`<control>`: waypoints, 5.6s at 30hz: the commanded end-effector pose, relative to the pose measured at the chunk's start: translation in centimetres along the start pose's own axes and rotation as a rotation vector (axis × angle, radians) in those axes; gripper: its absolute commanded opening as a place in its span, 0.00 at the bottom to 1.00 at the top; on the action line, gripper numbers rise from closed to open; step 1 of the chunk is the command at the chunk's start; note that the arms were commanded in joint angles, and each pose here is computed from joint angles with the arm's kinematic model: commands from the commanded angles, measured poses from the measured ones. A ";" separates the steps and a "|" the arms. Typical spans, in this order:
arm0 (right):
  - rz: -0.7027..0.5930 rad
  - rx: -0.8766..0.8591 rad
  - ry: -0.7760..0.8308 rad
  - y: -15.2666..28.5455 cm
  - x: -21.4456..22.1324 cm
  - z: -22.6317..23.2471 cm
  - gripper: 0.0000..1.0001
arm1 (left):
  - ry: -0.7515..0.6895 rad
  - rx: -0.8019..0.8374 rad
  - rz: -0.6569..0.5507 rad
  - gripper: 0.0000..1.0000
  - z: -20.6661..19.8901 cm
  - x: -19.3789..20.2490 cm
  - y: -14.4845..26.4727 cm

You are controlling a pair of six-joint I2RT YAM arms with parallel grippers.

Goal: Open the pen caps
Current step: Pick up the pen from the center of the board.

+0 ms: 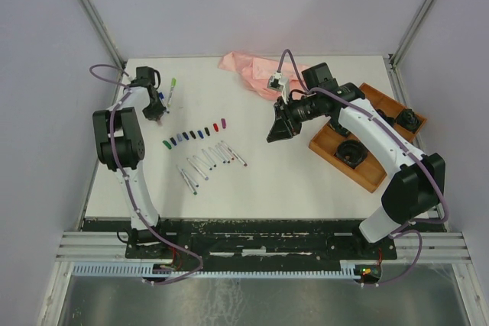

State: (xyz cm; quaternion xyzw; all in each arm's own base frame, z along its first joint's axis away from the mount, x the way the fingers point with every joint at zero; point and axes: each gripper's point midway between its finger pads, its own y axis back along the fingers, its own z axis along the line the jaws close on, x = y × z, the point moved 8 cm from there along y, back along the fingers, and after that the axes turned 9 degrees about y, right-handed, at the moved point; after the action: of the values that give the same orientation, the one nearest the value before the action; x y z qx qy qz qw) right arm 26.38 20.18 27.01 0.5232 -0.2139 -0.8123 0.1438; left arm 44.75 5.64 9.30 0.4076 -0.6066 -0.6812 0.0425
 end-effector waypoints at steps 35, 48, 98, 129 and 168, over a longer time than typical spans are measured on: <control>-0.237 -0.101 0.170 2.3 -2.5 3.5 0.29 | 0.184 0.708 -0.270 0.03 -0.5 3.0 15.7; -0.508 -0.061 0.160 3.6 -4.0 5.1 0.46 | 0.119 1.460 -0.618 0.03 -2.1 14.1 30.0; -0.741 -0.207 0.123 -1.1 -3.2 6.8 0.53 | 0.004 1.881 -0.561 0.03 -7.1 26.3 37.3; -0.739 -0.242 0.095 -0.7 -3.5 7.2 0.25 | 0.009 1.860 -0.528 0.03 -7.2 26.6 36.7; -0.659 -0.233 0.154 -1.1 -3.4 7.2 0.00 | -0.027 1.797 -0.540 0.67 -4.4 25.3 37.5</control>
State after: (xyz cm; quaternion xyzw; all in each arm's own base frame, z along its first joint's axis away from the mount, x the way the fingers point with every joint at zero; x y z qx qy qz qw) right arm 21.33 24.03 29.98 0.5788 0.0602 -0.8116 -0.0526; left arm 14.24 -22.74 27.74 0.3895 -0.8095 0.0574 -0.4356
